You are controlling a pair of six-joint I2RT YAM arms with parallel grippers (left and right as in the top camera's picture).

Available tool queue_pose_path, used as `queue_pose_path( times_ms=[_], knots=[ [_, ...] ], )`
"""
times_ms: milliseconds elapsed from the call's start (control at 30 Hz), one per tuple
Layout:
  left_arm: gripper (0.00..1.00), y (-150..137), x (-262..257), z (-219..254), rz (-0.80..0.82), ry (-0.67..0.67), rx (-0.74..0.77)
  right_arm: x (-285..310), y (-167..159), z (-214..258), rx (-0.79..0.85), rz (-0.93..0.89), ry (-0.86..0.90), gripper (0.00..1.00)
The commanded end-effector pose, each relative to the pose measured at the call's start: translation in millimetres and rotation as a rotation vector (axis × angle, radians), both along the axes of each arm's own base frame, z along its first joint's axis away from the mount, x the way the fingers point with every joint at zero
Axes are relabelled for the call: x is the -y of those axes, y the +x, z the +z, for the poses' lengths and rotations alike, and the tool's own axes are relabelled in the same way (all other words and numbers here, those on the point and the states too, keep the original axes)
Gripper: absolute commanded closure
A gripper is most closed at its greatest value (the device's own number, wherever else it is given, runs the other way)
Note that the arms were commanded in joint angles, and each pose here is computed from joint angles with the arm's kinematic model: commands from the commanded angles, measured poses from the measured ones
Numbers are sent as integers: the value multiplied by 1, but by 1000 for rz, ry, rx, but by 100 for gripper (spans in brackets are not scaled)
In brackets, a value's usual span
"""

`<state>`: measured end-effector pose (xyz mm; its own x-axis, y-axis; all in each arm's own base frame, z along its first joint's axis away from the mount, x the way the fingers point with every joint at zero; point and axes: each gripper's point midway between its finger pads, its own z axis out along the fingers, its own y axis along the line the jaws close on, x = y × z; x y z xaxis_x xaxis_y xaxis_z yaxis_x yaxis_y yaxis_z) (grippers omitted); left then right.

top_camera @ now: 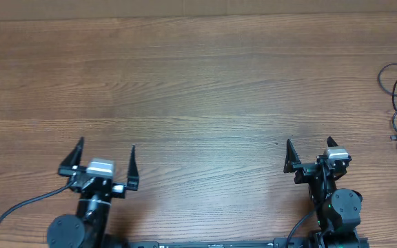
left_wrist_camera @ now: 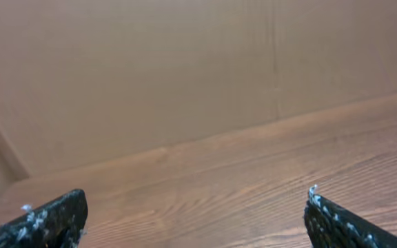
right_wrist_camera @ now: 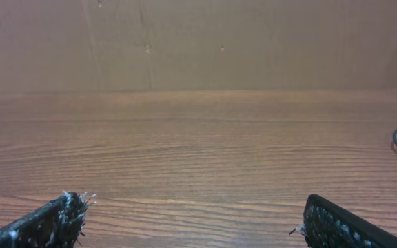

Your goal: Untangle cables

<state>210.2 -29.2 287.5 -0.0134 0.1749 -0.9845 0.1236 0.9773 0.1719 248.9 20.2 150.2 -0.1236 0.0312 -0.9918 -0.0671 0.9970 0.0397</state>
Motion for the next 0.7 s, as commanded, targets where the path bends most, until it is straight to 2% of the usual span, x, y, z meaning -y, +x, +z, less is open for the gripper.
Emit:
queue_pose_path(
  times_ms=[0,667],
  knots=[
    [0,5,3,-25,-17,14,16,-3,0,0,2,11,5,0],
    [0,35,-7,-105,35,-12,65,-3,0,0,2,11,5,0]
  ],
)
